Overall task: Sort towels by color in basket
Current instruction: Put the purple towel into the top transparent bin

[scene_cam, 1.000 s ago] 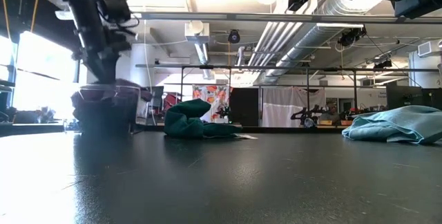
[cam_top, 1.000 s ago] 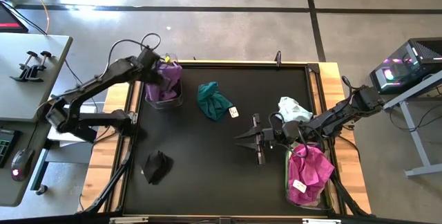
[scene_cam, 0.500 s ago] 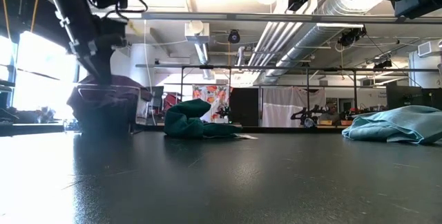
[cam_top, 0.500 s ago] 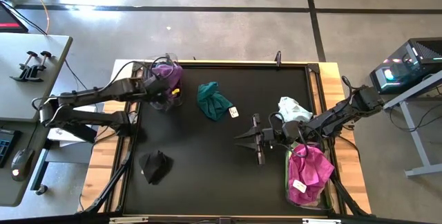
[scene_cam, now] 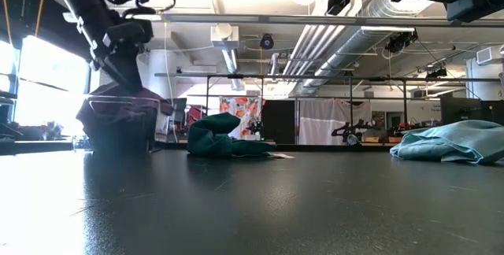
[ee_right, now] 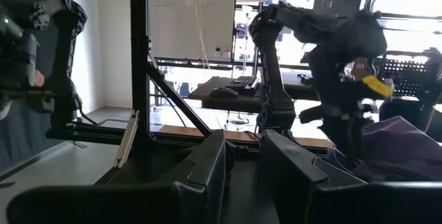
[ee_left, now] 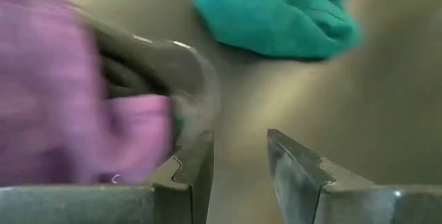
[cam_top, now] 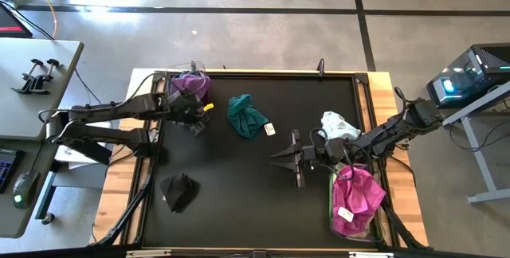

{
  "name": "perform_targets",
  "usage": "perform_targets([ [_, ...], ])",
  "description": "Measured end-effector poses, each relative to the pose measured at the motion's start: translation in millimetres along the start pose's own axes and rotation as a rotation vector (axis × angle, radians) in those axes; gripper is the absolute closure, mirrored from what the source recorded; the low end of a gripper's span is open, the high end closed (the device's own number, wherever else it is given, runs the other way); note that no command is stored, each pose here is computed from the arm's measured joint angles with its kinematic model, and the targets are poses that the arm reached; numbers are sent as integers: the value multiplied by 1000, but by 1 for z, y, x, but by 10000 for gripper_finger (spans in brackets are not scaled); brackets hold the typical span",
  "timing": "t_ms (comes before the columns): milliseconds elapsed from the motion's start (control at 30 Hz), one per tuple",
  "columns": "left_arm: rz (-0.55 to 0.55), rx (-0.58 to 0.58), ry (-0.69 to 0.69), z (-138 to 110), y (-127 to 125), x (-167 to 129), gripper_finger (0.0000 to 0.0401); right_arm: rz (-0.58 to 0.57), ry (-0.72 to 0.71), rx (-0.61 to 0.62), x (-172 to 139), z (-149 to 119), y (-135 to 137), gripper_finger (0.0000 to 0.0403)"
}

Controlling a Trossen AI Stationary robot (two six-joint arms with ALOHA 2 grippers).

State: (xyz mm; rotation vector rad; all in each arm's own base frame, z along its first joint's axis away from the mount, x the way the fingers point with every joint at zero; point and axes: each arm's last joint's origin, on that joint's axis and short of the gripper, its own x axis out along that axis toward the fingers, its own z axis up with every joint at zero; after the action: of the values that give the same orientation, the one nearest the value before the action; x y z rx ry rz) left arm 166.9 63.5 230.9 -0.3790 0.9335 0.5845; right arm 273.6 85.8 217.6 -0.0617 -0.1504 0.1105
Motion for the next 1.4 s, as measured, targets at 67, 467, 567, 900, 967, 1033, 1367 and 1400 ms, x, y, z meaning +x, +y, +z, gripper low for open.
perform_targets([
  [67, -38, 6, 8, -4, -3, 8, 279, 1, 0, 0, 0, 0, 0, 308],
  [467, 190, -81, 149, -24, 8, 10, 280, -2, -1, 15, 0, 0, -1, 308],
  [567, 256, -87, 141, -20, 10, -5, 280, -4, 0, 15, 0, 0, -1, 308],
  [900, 250, -118, 14, -2, 11, -42, 280, -4, 0, 15, 0, 0, -1, 308],
  [967, 248, -114, 22, -3, 12, -42, 280, -3, 6, 13, 0, -1, -1, 308],
  [1033, 250, -108, 33, -4, 12, -42, 280, -3, 9, 13, 0, -1, -1, 308],
  [1367, 247, -128, 209, -20, 15, -43, 280, -3, 15, 22, 0, -2, -1, 308],
  [1400, 256, -132, 213, -21, 16, -43, 280, -3, 15, 21, 0, -2, -1, 308],
])
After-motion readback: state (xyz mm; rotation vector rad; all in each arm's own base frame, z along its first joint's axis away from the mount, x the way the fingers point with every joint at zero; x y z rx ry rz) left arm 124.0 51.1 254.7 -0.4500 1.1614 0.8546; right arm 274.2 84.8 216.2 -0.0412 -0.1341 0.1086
